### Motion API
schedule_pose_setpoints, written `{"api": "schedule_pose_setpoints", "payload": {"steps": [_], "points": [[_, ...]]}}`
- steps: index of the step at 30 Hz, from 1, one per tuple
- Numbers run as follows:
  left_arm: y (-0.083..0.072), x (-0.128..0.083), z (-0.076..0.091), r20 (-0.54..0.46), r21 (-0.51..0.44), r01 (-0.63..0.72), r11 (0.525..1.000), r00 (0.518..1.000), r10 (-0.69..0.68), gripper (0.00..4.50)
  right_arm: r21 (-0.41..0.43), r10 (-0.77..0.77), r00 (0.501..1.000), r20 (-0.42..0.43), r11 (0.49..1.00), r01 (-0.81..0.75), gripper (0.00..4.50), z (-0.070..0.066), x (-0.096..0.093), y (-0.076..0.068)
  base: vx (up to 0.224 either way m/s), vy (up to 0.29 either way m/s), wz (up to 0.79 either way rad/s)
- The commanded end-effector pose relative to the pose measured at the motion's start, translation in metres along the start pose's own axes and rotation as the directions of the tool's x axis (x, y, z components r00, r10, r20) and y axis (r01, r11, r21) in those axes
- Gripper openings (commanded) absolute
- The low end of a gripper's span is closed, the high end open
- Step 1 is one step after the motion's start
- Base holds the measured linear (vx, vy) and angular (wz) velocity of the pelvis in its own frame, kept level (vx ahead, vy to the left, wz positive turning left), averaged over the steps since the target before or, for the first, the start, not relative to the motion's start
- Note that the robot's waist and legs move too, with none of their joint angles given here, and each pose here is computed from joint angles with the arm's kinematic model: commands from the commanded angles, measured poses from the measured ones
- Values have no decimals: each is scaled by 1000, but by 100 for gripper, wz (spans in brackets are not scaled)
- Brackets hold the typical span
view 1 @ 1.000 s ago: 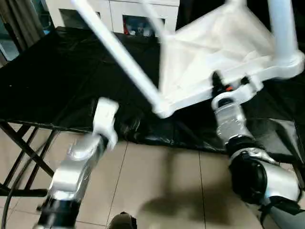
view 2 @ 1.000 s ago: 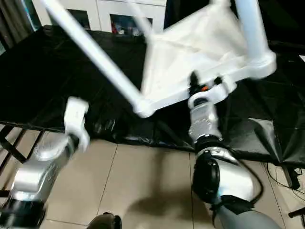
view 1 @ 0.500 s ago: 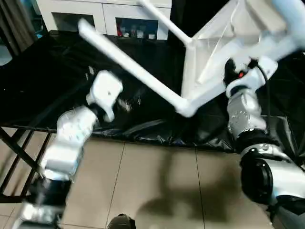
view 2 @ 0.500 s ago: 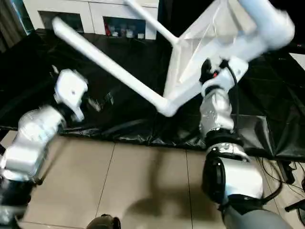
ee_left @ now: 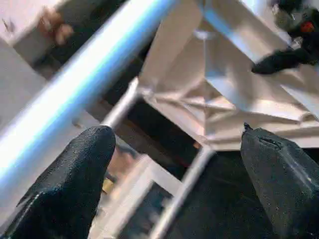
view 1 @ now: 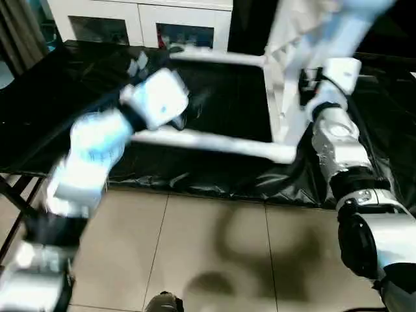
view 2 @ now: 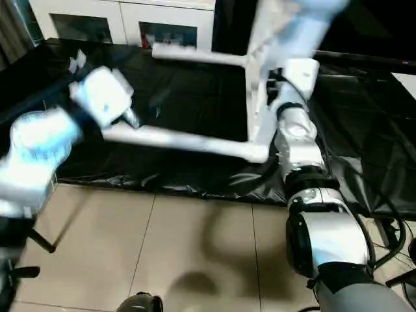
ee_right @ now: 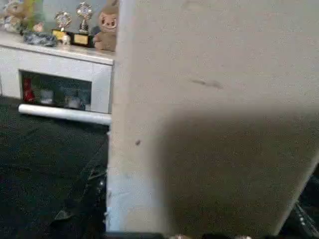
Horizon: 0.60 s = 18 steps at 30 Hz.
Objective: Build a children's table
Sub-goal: Flip table
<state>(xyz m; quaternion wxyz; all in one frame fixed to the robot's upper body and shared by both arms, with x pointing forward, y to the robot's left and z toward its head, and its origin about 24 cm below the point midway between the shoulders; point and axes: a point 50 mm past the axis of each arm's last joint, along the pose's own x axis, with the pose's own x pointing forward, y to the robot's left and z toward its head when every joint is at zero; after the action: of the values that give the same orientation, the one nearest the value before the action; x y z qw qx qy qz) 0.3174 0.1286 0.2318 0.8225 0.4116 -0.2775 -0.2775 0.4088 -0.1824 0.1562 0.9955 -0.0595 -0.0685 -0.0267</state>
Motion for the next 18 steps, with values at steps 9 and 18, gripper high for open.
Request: {"api": "schedule_pose_setpoints", "payload": {"steps": [9,18], "points": [[18,25,23,139,230,-80,970,989,48,450,-109,17,992,-128,993,-32,267,-33,-12,2,0,0,0],[45,48,8,86,418,-147,896,989,123,450,-132,-38,989,-145,991,19,302,-48,-19,-4,0,0,0]]}}
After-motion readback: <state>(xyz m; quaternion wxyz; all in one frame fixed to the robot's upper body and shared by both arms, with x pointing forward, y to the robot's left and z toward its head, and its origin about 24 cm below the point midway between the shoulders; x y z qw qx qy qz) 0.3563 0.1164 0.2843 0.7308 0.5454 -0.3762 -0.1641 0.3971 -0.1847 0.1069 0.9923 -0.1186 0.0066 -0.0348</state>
